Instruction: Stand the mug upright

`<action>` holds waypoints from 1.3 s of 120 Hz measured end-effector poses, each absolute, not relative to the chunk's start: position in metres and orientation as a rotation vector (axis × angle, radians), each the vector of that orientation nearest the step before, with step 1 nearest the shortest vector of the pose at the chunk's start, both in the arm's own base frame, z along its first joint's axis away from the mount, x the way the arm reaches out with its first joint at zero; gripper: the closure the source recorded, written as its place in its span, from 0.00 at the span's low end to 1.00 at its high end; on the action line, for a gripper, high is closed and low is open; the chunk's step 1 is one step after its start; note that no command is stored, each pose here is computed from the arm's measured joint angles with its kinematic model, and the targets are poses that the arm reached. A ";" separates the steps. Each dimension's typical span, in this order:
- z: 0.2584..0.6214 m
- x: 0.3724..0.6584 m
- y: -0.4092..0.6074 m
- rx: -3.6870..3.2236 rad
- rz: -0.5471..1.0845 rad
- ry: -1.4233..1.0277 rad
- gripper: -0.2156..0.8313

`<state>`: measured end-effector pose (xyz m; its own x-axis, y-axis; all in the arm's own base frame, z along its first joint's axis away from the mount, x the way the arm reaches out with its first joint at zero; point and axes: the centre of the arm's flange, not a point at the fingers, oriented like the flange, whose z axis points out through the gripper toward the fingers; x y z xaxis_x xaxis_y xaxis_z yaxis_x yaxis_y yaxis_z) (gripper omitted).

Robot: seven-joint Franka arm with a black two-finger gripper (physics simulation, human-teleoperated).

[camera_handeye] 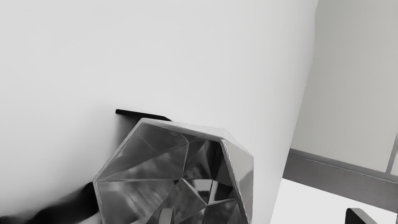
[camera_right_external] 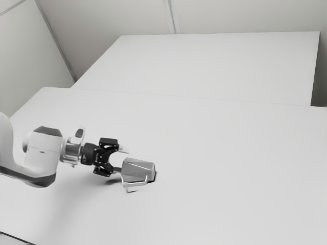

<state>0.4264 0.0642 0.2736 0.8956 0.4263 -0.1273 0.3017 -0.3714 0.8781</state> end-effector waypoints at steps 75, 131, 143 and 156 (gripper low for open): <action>0.269 0.430 0.032 1.954 0.259 0.365 0.83; 0.393 0.512 0.032 2.241 0.428 -0.188 0.94; 0.449 0.538 0.013 2.491 0.365 -0.574 0.94; 0.471 0.544 -0.035 2.698 0.212 -0.912 0.94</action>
